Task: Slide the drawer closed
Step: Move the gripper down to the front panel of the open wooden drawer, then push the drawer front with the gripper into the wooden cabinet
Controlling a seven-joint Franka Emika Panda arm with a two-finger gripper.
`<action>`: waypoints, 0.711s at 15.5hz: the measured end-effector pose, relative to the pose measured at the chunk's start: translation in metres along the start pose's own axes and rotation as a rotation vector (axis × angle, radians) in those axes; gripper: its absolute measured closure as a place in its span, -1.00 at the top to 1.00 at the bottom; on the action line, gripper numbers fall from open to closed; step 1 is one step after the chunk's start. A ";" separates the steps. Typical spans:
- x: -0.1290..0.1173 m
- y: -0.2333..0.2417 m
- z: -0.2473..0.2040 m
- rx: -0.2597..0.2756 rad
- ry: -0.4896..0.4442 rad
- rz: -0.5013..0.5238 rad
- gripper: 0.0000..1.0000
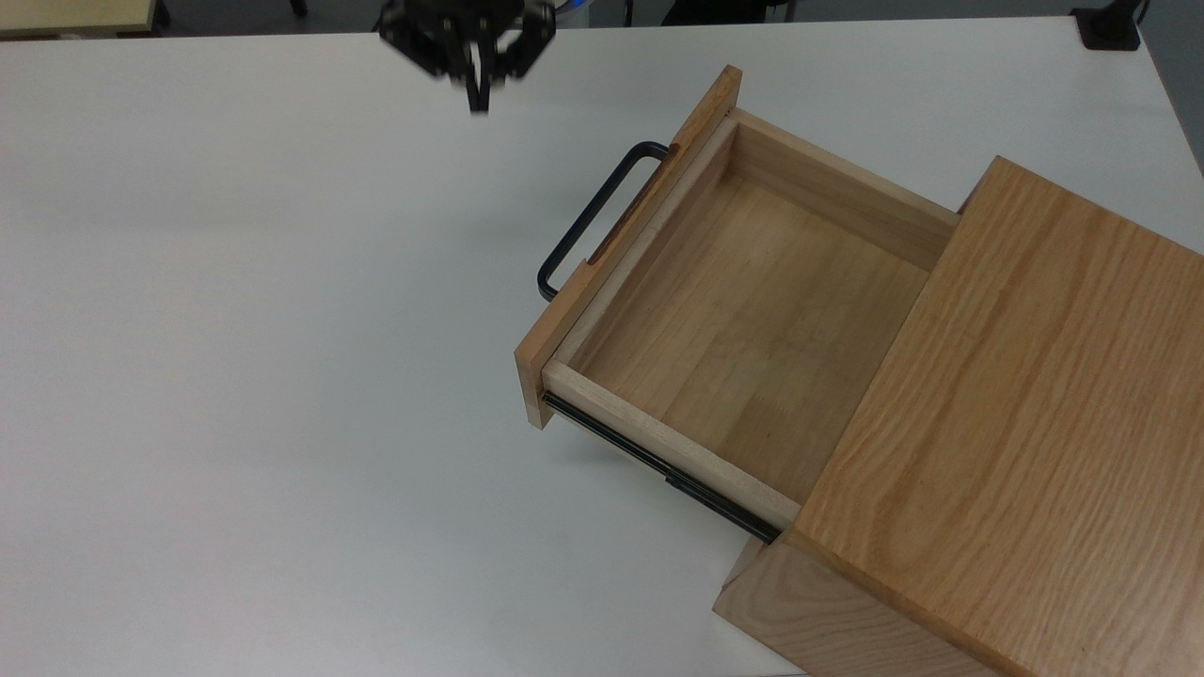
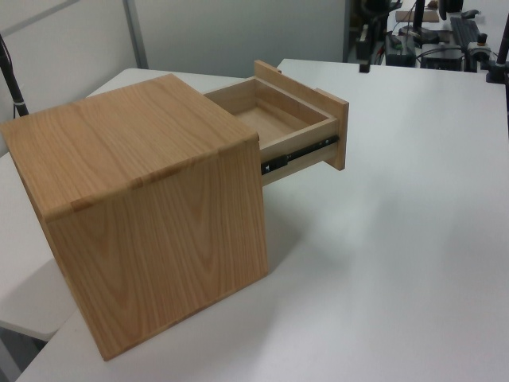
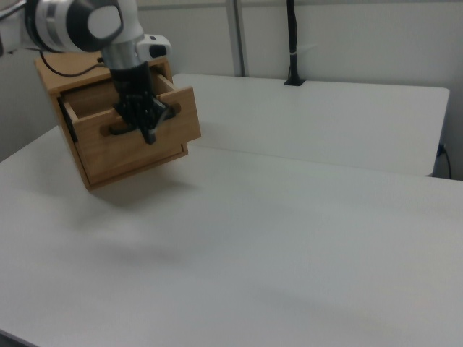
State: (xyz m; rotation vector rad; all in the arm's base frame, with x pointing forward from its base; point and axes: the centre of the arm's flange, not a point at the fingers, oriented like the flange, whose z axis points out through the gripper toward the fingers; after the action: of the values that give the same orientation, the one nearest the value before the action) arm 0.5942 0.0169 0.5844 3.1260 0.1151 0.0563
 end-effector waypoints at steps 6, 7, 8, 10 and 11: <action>0.045 -0.011 0.051 0.008 0.095 -0.044 -0.93; 0.049 -0.020 0.054 0.010 0.110 -0.056 -0.93; 0.052 -0.031 0.056 0.015 0.123 -0.072 -0.93; 0.056 -0.060 0.059 0.041 0.146 -0.089 -0.97; 0.058 -0.069 0.058 0.058 0.160 -0.072 -0.98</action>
State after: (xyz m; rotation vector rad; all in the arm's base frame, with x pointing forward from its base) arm 0.6487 0.0891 0.5270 3.1673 0.2346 0.3071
